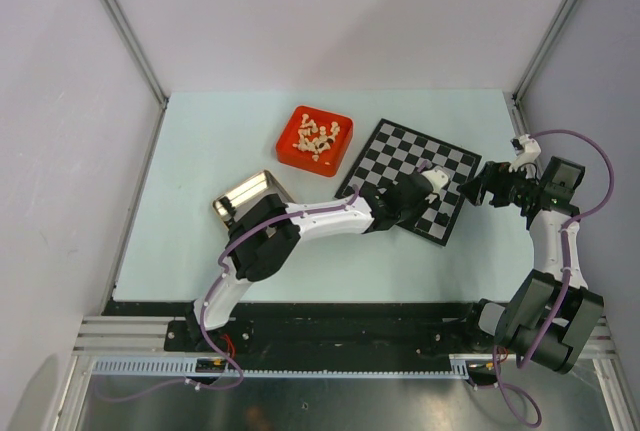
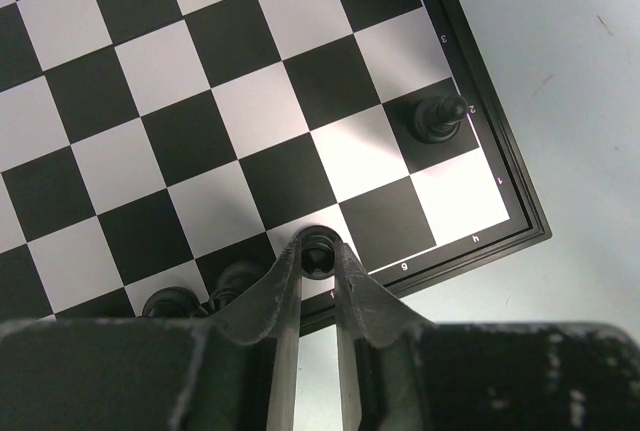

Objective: Set up the chess pieces on the board

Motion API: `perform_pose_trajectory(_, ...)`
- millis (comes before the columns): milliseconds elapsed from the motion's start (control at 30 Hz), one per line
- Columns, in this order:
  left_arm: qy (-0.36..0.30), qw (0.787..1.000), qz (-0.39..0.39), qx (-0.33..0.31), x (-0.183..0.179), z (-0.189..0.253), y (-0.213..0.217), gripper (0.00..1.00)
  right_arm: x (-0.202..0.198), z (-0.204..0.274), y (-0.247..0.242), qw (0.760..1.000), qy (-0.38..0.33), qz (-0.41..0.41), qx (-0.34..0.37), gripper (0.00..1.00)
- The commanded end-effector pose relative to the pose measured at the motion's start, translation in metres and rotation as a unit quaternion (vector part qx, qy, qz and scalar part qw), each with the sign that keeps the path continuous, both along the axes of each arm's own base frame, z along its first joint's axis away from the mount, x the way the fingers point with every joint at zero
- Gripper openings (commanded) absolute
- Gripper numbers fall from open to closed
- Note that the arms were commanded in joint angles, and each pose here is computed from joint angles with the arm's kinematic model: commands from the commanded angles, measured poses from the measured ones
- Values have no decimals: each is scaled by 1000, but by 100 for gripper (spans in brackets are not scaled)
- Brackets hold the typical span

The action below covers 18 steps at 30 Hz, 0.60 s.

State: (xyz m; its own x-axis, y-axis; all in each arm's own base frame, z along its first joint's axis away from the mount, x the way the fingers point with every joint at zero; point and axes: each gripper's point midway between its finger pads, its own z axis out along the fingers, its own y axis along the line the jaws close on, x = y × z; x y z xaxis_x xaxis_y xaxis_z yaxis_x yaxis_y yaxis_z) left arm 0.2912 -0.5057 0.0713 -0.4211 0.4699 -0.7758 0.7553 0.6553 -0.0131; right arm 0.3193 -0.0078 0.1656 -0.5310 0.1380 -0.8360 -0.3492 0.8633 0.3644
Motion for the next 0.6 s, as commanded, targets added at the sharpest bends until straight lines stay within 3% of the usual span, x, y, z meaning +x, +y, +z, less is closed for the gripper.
perform_pose_trajectory(0,-13,999,10,-37,2,39,-1,23,3,4,0,1000,-20,10,-4,90)
perform_pose_trajectory(567,-32,997,21,-63,5,74,0,32,2,5,1,1000,-20,13,-1,91)
